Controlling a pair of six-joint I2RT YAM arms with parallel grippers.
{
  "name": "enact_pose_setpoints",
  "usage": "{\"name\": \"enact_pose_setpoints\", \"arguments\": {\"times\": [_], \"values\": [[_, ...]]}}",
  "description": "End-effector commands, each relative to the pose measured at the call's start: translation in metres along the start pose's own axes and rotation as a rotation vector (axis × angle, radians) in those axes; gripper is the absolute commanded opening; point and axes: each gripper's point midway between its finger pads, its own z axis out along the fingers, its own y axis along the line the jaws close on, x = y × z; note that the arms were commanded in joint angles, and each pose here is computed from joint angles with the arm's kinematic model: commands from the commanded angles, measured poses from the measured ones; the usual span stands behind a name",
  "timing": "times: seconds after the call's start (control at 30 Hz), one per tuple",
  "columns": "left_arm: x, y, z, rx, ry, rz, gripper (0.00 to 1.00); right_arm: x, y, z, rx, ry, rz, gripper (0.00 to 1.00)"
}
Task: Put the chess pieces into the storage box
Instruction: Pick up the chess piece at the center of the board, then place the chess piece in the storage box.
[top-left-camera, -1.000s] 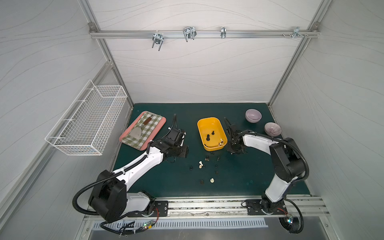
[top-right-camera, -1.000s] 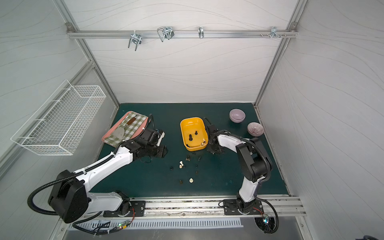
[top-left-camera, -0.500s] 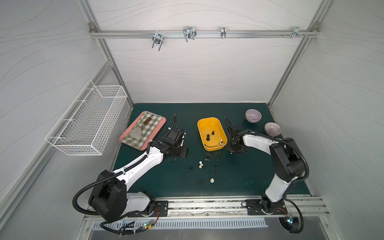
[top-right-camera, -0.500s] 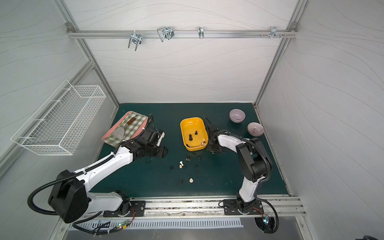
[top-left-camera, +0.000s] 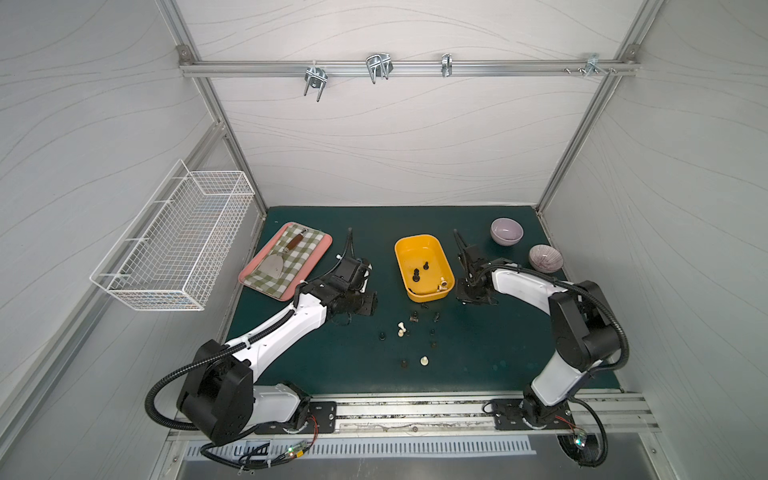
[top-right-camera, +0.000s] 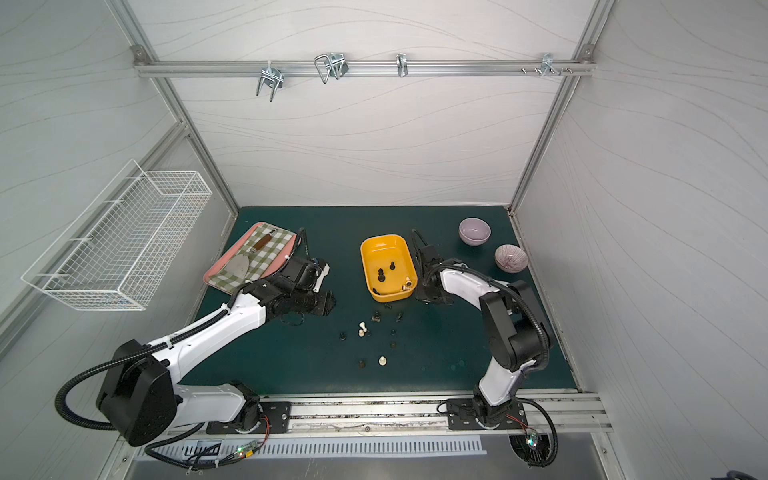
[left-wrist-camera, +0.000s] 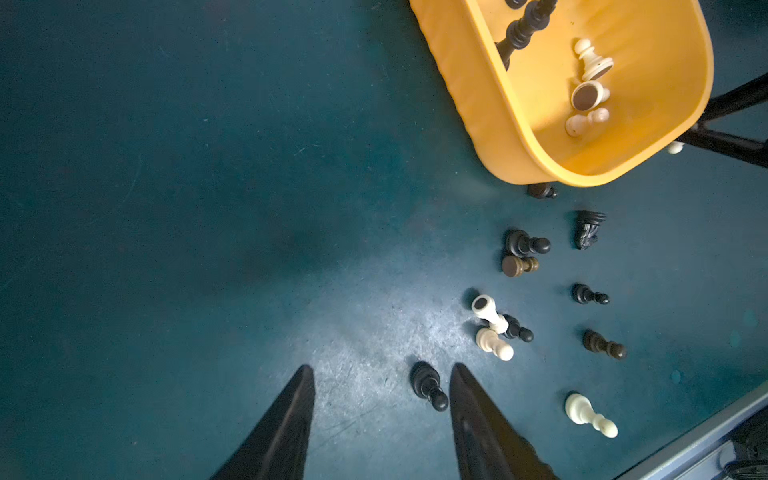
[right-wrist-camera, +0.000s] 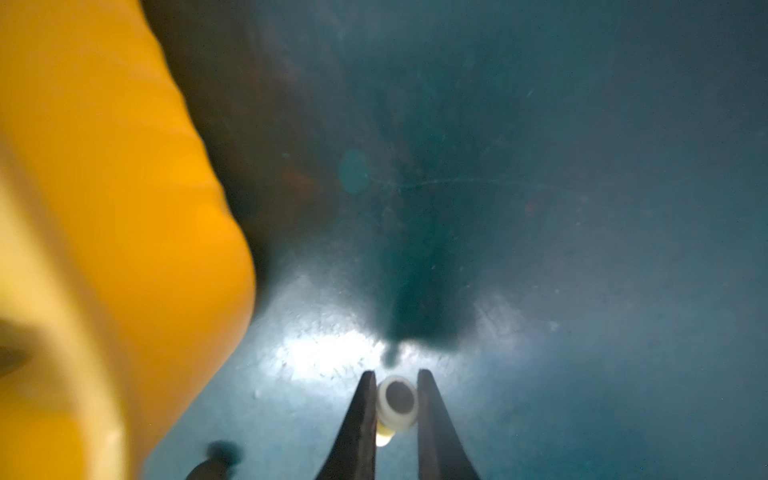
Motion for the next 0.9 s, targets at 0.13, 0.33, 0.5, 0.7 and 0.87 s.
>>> {"name": "enact_pose_setpoints", "arguments": {"times": [0.13,0.33,0.5,0.7,0.87], "values": [[-0.007,-0.004,0.0,0.017,-0.017,-0.009,0.54,-0.02,0.005,-0.039,-0.061,-0.063,-0.047,0.16],[-0.008,-0.005,0.0,0.019,-0.017,-0.011,0.54,-0.042,0.018,-0.069,-0.116,-0.125,-0.104,0.16],[-0.008,-0.006,0.0,0.022,-0.015,-0.013,0.54,-0.053,0.035,-0.084,-0.171,-0.155,-0.147,0.16],[-0.007,-0.006,-0.001,0.024,-0.015,-0.014,0.54,-0.055,0.058,-0.085,-0.192,-0.155,-0.247,0.17],[-0.005,-0.005,-0.001,0.024,-0.014,-0.02,0.54,-0.056,0.074,-0.079,-0.208,-0.142,-0.288,0.17]]}}
